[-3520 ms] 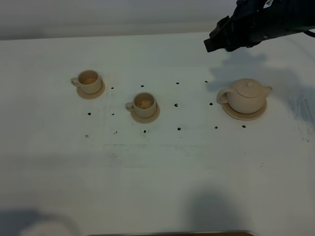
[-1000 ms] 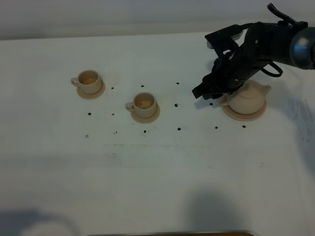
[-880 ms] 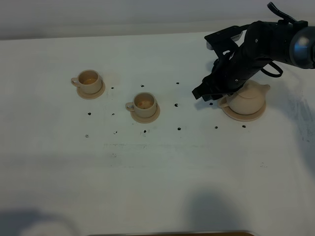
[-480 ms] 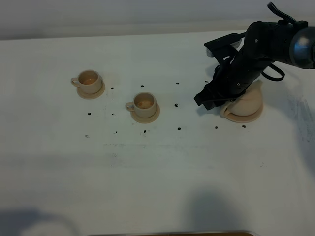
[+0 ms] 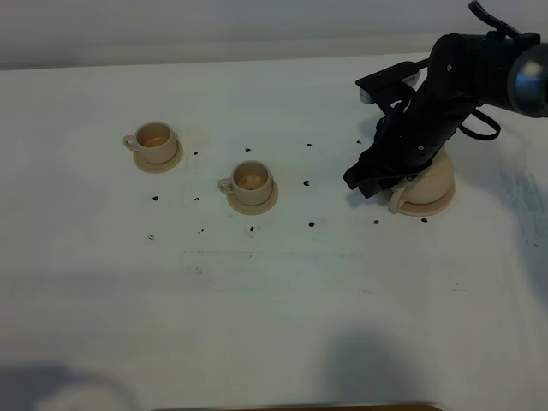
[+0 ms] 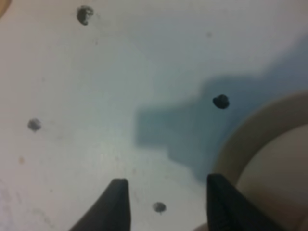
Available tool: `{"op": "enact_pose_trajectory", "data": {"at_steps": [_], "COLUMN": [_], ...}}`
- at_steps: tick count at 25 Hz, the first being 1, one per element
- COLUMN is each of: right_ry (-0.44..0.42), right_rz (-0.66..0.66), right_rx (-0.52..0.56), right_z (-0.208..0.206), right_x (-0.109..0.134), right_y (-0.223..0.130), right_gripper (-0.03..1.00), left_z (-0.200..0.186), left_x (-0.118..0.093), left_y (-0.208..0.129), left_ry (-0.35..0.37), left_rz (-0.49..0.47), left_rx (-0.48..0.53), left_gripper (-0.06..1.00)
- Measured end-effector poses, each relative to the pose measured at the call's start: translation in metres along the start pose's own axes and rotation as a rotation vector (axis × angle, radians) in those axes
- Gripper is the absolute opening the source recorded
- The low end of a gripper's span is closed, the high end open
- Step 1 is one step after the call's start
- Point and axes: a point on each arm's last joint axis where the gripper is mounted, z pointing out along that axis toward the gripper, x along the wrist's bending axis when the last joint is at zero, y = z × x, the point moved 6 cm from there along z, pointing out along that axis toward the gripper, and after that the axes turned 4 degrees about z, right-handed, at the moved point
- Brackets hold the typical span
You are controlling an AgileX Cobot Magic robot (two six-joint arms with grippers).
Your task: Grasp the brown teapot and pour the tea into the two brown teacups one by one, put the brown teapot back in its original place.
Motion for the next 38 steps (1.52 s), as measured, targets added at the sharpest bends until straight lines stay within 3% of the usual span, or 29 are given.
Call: {"op": "enact_pose_trajectory", "data": {"at_steps": [24, 38], "right_ry": [0.057, 0.038], "right_rz": [-0.068, -0.099], "right_rx": [0.138, 0.171], "right_z": [-0.006, -0.007], "right_x": [0.012, 0.009], "right_y": [-0.019, -0.024], "right_gripper": [0.38, 0.38], "left_z": [0.0, 0.0], "left_x": [0.0, 0.0], "left_y": [0.0, 0.0], "left_ry": [0.0, 0.0], "left_rz": [0.0, 0.0], "left_rx": [0.0, 0.0], "left_gripper": [0.31, 0.31]}}
